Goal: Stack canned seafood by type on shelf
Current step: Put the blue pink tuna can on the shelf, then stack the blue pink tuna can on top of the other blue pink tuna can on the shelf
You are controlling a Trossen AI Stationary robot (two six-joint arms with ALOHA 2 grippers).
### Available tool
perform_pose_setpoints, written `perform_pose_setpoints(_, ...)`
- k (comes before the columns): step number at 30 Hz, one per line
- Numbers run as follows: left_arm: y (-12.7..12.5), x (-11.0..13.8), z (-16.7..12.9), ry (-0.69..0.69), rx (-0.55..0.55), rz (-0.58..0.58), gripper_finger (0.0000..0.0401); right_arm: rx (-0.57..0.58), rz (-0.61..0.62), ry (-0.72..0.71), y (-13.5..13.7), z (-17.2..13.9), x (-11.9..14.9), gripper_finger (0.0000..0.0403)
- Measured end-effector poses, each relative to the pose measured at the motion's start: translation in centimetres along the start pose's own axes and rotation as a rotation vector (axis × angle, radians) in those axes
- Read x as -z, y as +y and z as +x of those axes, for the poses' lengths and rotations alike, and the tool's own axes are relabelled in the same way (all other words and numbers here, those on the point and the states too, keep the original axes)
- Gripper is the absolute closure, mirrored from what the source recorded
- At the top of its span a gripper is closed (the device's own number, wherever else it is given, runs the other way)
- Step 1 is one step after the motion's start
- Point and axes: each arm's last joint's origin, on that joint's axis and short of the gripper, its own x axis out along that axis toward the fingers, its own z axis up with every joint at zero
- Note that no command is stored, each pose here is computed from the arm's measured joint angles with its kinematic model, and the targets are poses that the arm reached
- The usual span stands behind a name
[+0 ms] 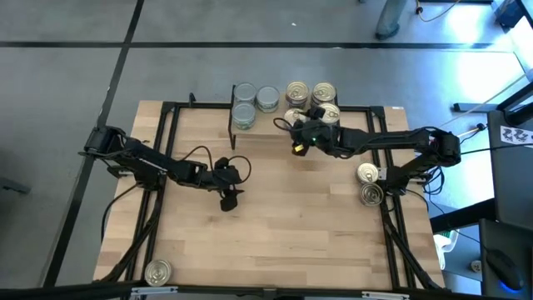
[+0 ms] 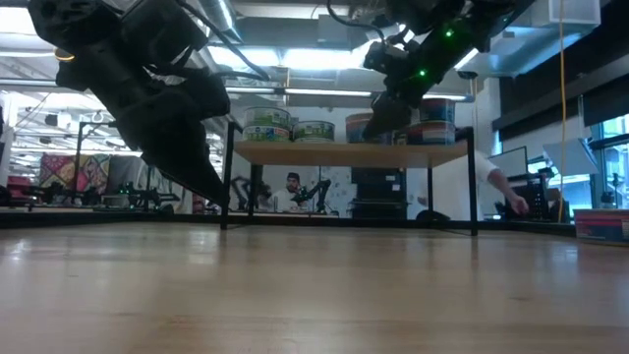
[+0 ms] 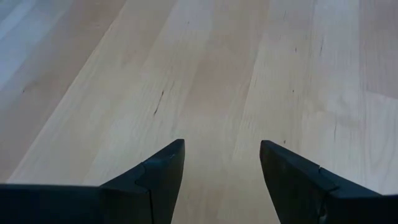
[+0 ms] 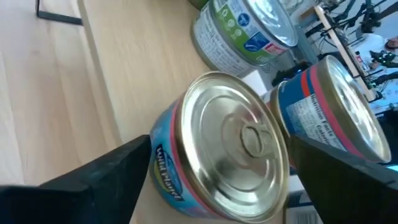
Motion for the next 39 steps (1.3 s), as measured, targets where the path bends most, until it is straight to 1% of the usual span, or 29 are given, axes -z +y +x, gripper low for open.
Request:
perform_pose_setpoints(5,0.0,0.0,0.0,-0.001,0.0,-0.004,0.0193,0.044,0.003,0.013,-0.1,0.0,0.0,0.004)
perform_pose_setpoints(8,-0.1,0.0,0.0,-0.001,0.004,-0.001,0.0193,0.001,-0.007,-0.027,0.5,-0.9,-0.5,0.005)
perform_pose_setpoints(11,-0.3,0.1,-0.1,0.0,0.009,0.004,0.0193,-0.055,-0.037,-0.098,1.7,-3.2,-1.8,0.006)
perform_pose_setpoints(14,-0.3,0.0,-0.1,-0.001,0.01,0.003,0.0194,-0.135,-0.072,-0.139,2.9,-6.3,-3.0,0.0072)
perform_pose_setpoints(16,-0.3,0.0,-0.1,-0.001,0.01,0.003,0.0194,-0.196,-0.082,-0.139,3.7,-8.4,-3.3,0.0082)
perform_pose_setpoints(18,-0.3,0.0,-0.1,-0.001,0.01,0.004,0.0194,-0.258,-0.082,-0.1,4.5,-10.3,-3.2,0.0092)
perform_pose_setpoints(21,-0.3,0.0,-0.1,-0.002,0.01,0.003,0.0194,-0.353,-0.058,0.023,5.7,-12.5,-2.0,0.0112)
perform_pose_setpoints(25,-0.3,-0.1,-0.1,-0.013,0.014,0.006,0.0194,-0.406,0.007,0.258,6.6,-14.3,0.6,0.0142)
perform_pose_setpoints(27,-0.4,-0.2,-0.1,-0.025,0.018,0.016,0.0194,-0.381,0.037,0.381,6.8,-14.6,2.1,0.0159)
perform_pose_setpoints(31,-0.4,-0.3,-0.1,-0.032,0.021,0.018,0.0194,-0.268,0.08,0.603,6.5,-14.5,5.2,0.0193)
perform_pose_setpoints(33,-0.4,-0.3,-0.1,-0.032,0.021,0.018,0.0194,-0.225,0.113,0.695,6.4,-14.0,6.5,0.0209)
perform_pose_setpoints(39,-0.4,-0.3,-0.1,-0.031,0.021,0.019,0.0194,-0.115,0.276,1.009,5.4,-11.6,10.6,0.0258)
